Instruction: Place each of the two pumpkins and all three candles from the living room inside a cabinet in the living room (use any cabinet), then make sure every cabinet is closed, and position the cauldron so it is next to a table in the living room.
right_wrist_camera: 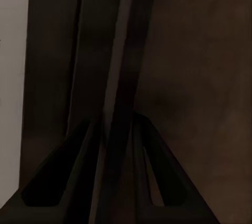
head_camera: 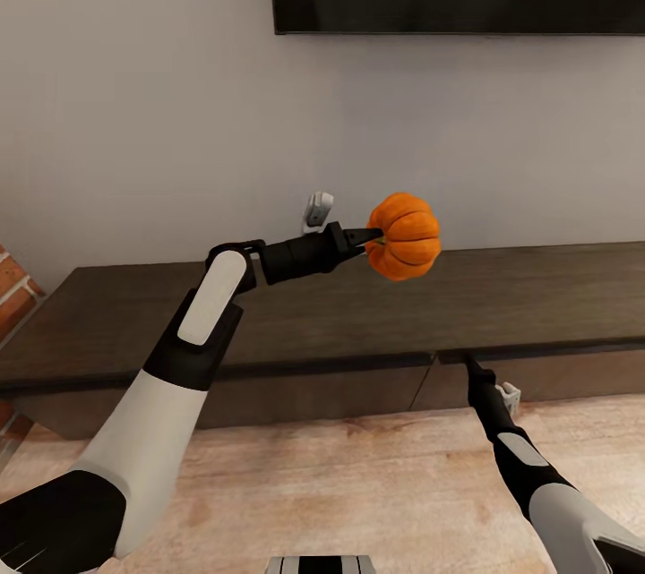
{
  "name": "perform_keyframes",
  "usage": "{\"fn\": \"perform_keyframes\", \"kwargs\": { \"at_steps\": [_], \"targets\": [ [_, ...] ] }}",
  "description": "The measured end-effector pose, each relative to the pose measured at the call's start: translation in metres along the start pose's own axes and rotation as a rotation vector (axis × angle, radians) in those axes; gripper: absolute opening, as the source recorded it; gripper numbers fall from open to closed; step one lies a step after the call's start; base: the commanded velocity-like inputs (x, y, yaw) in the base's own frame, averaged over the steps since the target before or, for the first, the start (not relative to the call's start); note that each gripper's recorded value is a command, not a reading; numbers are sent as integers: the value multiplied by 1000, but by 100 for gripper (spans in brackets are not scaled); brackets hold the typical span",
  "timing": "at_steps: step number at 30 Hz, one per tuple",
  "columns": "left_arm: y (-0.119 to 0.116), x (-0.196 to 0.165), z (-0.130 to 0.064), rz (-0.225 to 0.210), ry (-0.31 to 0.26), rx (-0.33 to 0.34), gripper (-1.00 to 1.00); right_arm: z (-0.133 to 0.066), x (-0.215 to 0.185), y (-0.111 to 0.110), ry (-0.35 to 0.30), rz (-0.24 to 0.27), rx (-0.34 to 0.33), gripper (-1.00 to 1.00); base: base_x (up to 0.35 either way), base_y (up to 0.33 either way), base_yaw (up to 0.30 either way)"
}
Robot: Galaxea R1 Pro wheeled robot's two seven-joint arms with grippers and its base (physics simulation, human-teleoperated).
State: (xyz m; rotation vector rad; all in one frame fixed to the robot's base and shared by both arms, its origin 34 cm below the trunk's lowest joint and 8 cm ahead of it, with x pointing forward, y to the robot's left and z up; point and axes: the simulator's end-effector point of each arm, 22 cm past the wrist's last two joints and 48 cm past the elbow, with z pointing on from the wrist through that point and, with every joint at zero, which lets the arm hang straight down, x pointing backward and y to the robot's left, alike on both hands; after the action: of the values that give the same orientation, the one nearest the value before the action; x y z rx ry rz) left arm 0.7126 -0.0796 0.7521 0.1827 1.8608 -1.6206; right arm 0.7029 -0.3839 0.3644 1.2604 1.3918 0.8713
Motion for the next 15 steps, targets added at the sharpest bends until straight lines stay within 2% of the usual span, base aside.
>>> {"fn": "perform_keyframes", "kwargs": {
  "at_steps": [2,4,15],
  "targets": [
    [3,-2,-5,3,-7,-12,-100,6,1,1,3,-8,8,-100,-190,0,0],
    [3,-2,-6,1,-6,-10,-100,15,1,4,6,-30,54,-100,-197,0,0],
    [8,-4,-9,6,-9,-22,-100,15,2,5,7,-34,54,-100,-83,-6,0]
  ]
}}
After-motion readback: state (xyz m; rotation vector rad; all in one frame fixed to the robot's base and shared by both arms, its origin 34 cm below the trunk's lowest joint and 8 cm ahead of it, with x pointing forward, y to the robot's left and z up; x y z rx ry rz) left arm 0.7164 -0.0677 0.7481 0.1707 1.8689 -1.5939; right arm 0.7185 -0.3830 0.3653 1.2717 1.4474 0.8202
